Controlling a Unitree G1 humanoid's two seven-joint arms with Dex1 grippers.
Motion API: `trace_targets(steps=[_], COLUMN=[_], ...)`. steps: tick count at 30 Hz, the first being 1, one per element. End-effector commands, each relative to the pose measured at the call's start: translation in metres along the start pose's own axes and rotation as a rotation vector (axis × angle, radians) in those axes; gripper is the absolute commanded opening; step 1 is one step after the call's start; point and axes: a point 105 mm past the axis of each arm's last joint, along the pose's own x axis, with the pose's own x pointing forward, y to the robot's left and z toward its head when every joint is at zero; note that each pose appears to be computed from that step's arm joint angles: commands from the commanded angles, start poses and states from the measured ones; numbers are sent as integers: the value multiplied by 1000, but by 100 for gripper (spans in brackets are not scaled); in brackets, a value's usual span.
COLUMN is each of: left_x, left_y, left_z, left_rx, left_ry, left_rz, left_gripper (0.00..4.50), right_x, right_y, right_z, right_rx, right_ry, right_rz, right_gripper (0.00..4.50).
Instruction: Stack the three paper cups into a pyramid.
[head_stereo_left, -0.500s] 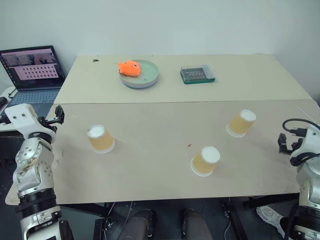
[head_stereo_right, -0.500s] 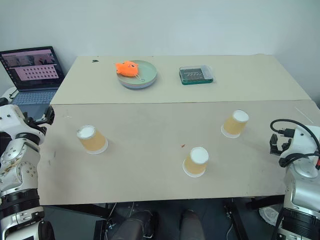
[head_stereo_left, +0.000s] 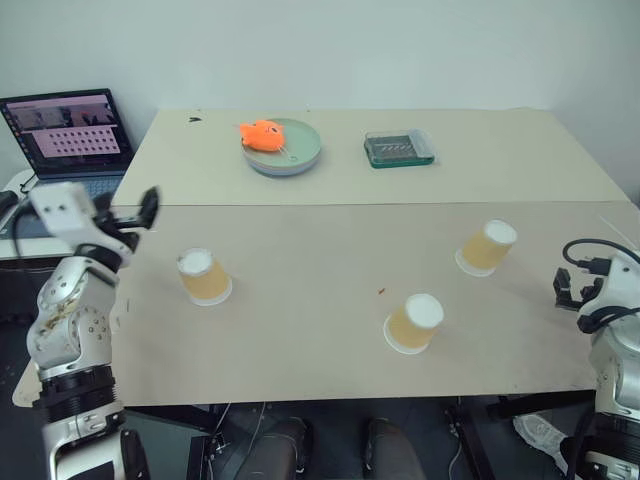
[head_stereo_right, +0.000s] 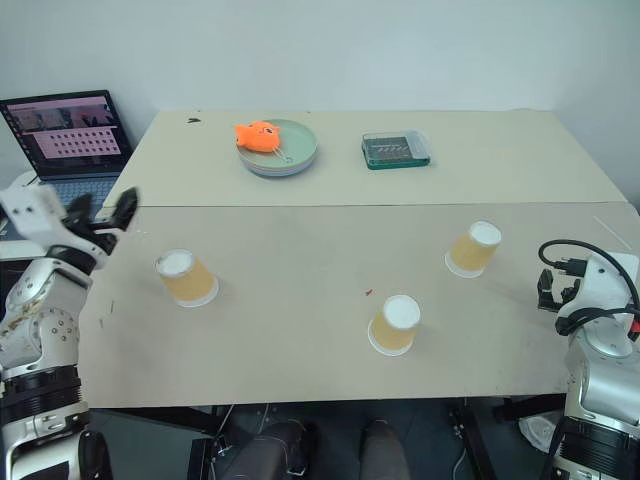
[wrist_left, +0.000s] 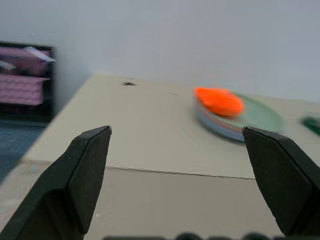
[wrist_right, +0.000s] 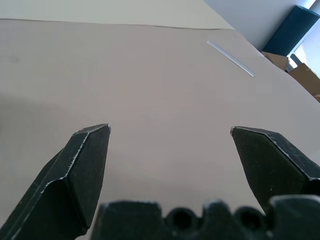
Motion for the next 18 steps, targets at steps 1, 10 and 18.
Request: trace_targets(steps=[1, 10, 18], left_x=[-12, -82, -88], left_y=[-89, -161, -166], left_z=[41, 9, 3], left_rx=[-16, 9, 27], left_ry=[-37, 361, 390], left_rz=[-466, -1042, -1098], left_gripper=[447, 447, 447], right_x=[-3, -14, -108], right_y=[-10, -22, 1], right_z=[18, 35, 62], right_rx=[-14, -70, -158], right_ry=[-68, -100, -73], right_rz=[-30, 56, 888], right_gripper=[450, 450, 450])
